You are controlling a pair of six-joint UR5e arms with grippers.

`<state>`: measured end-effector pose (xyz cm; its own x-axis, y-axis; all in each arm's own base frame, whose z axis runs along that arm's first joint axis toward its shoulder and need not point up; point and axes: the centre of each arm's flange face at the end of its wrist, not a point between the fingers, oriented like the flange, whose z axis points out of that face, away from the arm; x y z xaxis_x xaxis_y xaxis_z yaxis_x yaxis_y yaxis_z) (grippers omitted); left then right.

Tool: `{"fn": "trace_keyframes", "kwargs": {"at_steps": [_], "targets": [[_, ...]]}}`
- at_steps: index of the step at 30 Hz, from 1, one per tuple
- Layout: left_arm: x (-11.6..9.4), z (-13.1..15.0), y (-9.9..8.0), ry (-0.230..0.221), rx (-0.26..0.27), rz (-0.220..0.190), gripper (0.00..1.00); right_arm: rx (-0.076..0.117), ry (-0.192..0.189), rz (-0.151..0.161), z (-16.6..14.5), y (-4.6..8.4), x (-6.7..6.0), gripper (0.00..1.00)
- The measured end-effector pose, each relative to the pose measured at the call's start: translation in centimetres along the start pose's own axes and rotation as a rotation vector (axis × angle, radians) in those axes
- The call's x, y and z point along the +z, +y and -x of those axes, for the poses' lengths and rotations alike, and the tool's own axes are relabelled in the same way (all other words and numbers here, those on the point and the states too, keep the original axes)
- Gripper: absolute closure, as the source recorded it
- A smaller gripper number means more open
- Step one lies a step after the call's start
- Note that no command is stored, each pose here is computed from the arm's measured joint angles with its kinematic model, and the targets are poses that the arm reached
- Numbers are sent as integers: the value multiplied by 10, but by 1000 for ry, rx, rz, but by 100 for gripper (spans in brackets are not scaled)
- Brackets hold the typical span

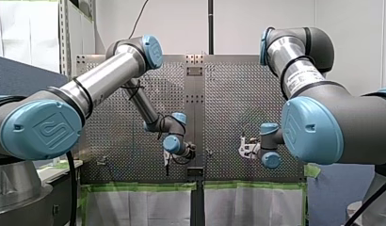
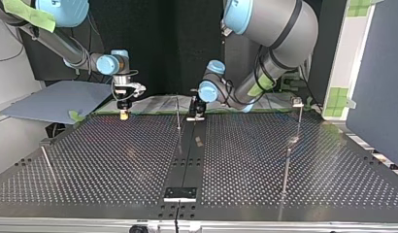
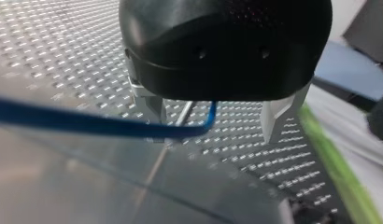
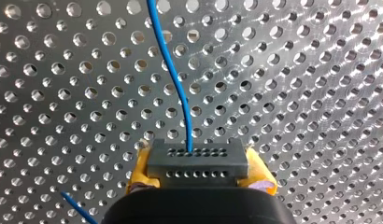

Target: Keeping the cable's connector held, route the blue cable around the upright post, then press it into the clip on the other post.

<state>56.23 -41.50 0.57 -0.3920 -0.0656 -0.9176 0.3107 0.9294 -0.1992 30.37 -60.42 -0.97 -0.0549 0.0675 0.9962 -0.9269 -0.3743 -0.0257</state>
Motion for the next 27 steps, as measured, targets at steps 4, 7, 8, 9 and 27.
{"fn": "trace_keyframes", "kwargs": {"at_steps": [4, 7, 8, 9, 27], "targets": [[-11, 0, -7, 37, 46, 3, 0, 0, -2, 0, 0, 0, 0, 100], [-23, 1, -13, 66, 81, 1, 0, 0, -3, 0, 0, 0, 0, 100], [-26, 1, -14, 75, 92, 0, 0, 0, -3, 0, 0, 0, 0, 100], [-29, 0, -16, 85, 103, -1, 0, 0, -3, 0, 0, 0, 0, 100], [-65, 12, -49, 58, 180, -70, 0, 3, -3, -1, 0, 0, 0, 100]]}}
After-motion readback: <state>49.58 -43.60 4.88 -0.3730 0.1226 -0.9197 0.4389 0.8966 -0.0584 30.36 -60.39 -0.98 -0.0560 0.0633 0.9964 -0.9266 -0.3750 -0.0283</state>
